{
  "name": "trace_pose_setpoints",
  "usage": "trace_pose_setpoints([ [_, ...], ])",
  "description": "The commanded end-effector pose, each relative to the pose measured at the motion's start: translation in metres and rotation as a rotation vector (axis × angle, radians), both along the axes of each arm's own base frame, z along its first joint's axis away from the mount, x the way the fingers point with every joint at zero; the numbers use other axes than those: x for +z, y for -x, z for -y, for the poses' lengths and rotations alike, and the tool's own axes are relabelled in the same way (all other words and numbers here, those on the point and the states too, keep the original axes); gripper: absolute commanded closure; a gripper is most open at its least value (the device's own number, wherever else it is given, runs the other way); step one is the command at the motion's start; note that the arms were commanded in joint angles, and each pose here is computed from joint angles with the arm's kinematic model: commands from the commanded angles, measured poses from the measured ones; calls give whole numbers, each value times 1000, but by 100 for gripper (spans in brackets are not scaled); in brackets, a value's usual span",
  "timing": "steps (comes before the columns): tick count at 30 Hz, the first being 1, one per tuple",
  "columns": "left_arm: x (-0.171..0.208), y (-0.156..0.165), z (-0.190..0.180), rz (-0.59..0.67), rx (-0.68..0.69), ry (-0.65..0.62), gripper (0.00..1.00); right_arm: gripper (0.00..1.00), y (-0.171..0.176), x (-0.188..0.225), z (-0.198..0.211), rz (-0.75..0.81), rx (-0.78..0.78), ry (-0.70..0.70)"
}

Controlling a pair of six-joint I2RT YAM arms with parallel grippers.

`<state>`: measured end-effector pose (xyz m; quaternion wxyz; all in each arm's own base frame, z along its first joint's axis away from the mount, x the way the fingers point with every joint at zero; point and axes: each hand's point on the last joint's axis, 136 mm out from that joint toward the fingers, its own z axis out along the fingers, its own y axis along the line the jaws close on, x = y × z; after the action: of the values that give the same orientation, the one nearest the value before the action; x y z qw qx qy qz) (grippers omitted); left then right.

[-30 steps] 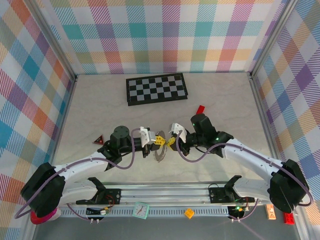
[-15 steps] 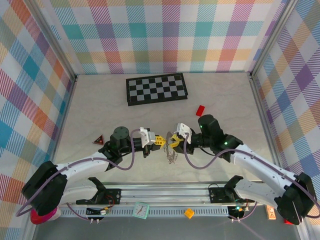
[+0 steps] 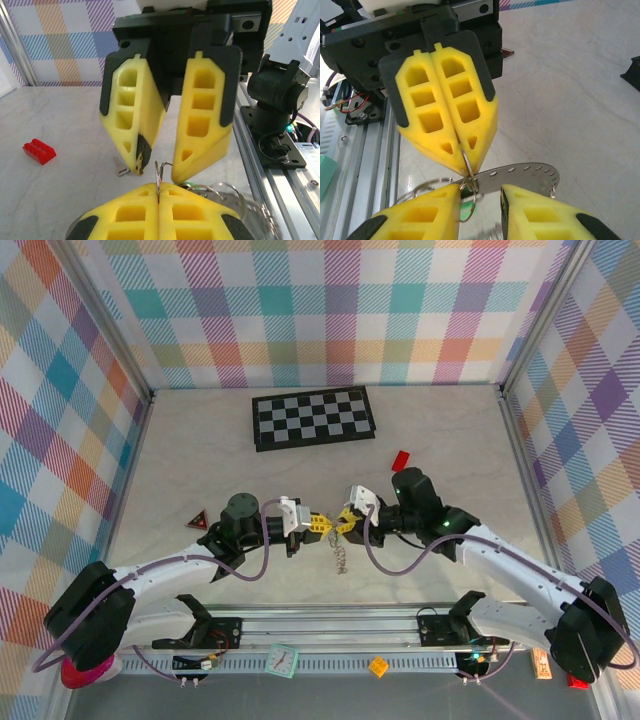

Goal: Put the keys on the keyring

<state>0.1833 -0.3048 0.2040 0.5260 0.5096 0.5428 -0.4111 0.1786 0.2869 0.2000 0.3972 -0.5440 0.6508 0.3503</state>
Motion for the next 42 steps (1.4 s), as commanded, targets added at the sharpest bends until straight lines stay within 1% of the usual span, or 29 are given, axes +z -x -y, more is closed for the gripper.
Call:
trace_pose_setpoints([
  [1, 13, 8, 3, 51, -49, 46, 100, 75, -2, 23, -9, 22, 28, -83],
  [9, 18, 9, 4, 51, -63, 72, 100, 84, 3, 17, -14, 1, 71, -85],
  [11, 20, 9, 4, 52, -65, 82, 100, 90, 6, 15, -15, -10, 92, -82],
  [13, 22, 9, 5, 49, -64, 88, 100, 100, 8, 14, -15, -15, 111, -77],
  [16, 19, 5, 4, 37, -38, 78, 100, 100, 10, 17, -14, 2, 127, -70],
  [19, 13, -2, 1, 19, 13, 37, 81, 100, 12, 17, -10, 22, 138, -32],
  [20, 9, -3, 0, 14, 26, 13, 78, 100, 12, 16, -9, 27, 139, -12],
  [25, -9, -6, -5, -11, 43, -158, 76, 100, 13, 10, -4, 31, 165, 104],
  [28, -11, -4, -6, -15, 38, -198, 76, 100, 13, 10, -5, 46, 181, 140],
  [32, -5, -3, -4, -16, 23, -189, 77, 100, 14, 9, -7, 69, 199, 188],
  [35, -3, -4, -2, -20, 15, -192, 80, 100, 17, 12, -12, 79, 223, 193],
  [38, 0, -4, 0, -20, 2, -189, 86, 100, 20, 15, -18, 83, 248, 186],
  [41, 3, -4, 1, -17, -4, -178, 97, 100, 19, 18, -20, 67, 230, 160],
  [42, 3, -3, 2, -18, -7, -172, 100, 91, 16, 18, -20, 66, 204, 145],
])
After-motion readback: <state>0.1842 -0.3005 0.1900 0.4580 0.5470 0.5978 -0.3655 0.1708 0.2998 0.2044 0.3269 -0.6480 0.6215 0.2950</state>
